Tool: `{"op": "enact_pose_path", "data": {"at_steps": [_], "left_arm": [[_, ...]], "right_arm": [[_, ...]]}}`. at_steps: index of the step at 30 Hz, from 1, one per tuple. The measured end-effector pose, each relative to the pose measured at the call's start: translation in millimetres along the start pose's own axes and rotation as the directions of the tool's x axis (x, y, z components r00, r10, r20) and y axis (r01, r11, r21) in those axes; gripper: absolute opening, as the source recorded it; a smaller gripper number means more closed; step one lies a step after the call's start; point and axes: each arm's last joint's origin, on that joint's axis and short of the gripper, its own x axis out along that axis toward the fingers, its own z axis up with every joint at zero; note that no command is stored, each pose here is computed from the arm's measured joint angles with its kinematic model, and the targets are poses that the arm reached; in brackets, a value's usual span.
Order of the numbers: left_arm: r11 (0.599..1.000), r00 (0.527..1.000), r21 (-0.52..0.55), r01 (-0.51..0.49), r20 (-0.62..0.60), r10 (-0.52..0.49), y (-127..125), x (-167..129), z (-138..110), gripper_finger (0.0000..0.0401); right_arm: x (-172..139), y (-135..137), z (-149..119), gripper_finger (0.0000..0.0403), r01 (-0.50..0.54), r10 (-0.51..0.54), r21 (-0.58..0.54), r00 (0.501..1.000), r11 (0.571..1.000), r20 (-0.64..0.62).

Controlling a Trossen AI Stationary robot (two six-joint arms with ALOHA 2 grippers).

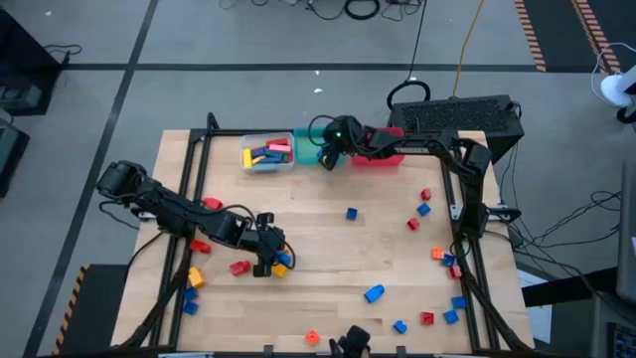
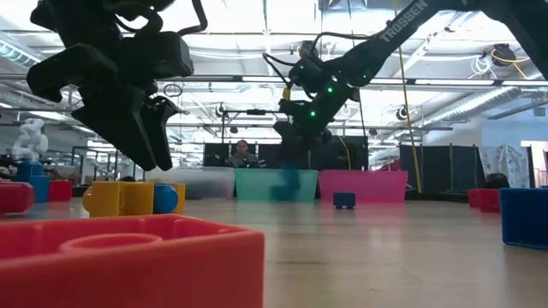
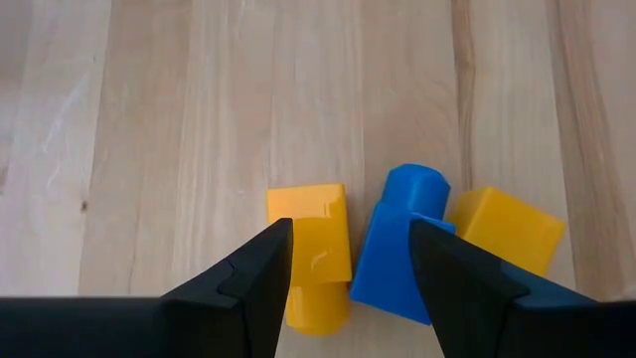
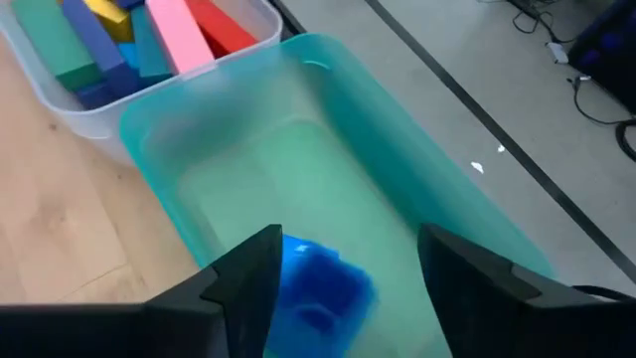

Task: Sort blocks by size
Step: Put the yellow 1 stud game piece into the green bin

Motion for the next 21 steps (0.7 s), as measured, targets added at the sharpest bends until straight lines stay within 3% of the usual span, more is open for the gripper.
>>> {"op": "enact_pose_path", "data": {"at_steps": [10,21], "left_arm": [[1.000,1.000,0.000,-0.001,-0.005,0.001,0,0,0,0.0202],[1.000,1.000,-0.005,-0.001,-0.007,0.001,0,0,-1,0.0202]], "right_arm": [[-5,13,1,0.0226,-0.024,0.024,-0.038,1.000,0.999,0.005],[-21,66,-2,0.0216,-0.123,0.122,-0.137,0.992,0.983,-0.013]]}}
